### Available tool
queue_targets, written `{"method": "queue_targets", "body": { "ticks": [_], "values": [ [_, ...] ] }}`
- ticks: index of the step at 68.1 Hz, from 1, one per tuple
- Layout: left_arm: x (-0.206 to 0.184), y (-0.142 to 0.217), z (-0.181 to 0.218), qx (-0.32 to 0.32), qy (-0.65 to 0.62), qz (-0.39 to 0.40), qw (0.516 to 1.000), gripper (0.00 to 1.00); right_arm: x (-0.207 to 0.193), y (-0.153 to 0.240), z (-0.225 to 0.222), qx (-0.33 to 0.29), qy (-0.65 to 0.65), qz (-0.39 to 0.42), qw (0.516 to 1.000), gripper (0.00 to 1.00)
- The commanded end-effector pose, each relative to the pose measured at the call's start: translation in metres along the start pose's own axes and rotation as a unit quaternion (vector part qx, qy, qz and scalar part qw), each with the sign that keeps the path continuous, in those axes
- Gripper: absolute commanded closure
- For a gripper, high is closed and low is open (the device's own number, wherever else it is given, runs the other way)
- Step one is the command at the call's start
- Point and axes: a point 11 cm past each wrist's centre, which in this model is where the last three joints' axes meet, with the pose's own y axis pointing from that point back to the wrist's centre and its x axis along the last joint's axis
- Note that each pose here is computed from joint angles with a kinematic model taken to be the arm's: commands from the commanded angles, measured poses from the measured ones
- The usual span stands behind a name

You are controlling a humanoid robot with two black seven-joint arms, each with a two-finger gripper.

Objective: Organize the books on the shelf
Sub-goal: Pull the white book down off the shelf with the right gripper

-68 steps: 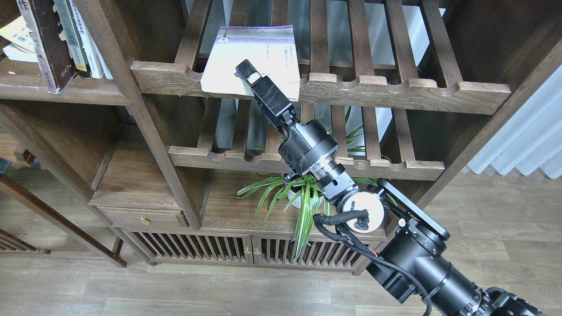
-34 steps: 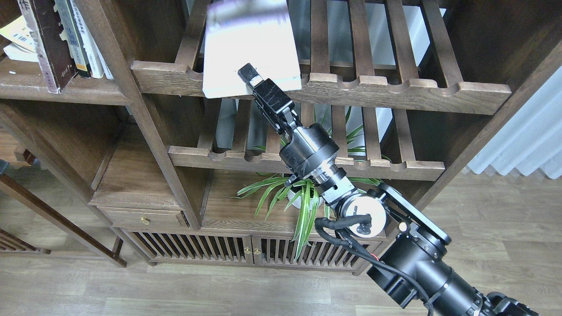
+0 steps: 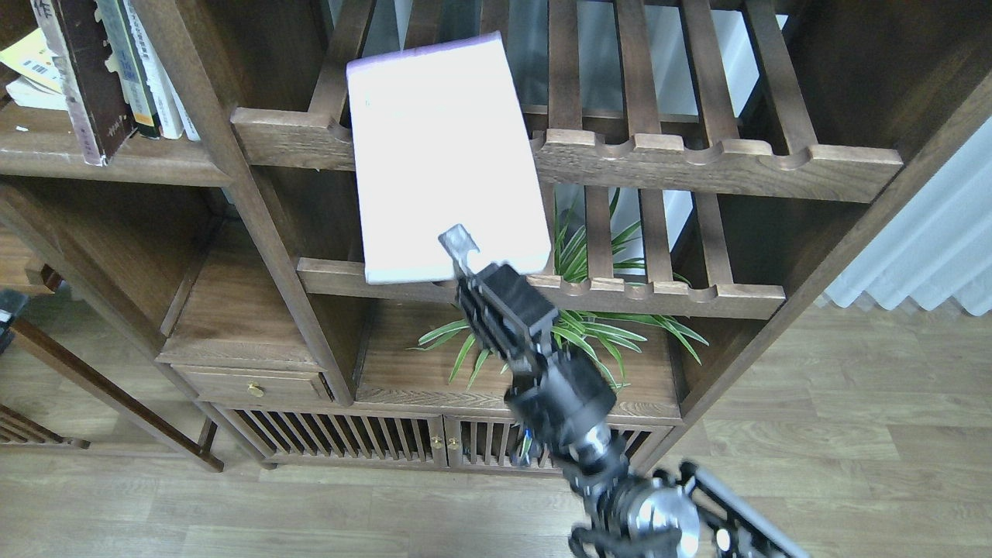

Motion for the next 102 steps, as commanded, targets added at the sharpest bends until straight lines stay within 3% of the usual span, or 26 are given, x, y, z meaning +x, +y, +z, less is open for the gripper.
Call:
{"method": "queue_targets", "body": {
  "ticks": [1, 72, 102],
  "values": [
    [0.0, -0.002, -0.014, 0.015, 0.018, -0.003, 1.0, 0.0, 0.009, 0.023, 0.004, 0.004, -0.007, 0.03, 1.0, 0.95],
    [0.001, -0.001, -0.083, 0.106, 0.067, 0.0, 0.992, 0.0, 0.068, 0.126, -0.004, -0.012, 0.007, 0.207, 0.978, 0.92],
    [-0.022, 0.002, -0.182, 0.211, 0.202, -0.016, 0.956, 0.0, 0.09, 0.132, 0.027, -0.069, -0.027, 0.232, 0.97, 0.92]
  ]
}}
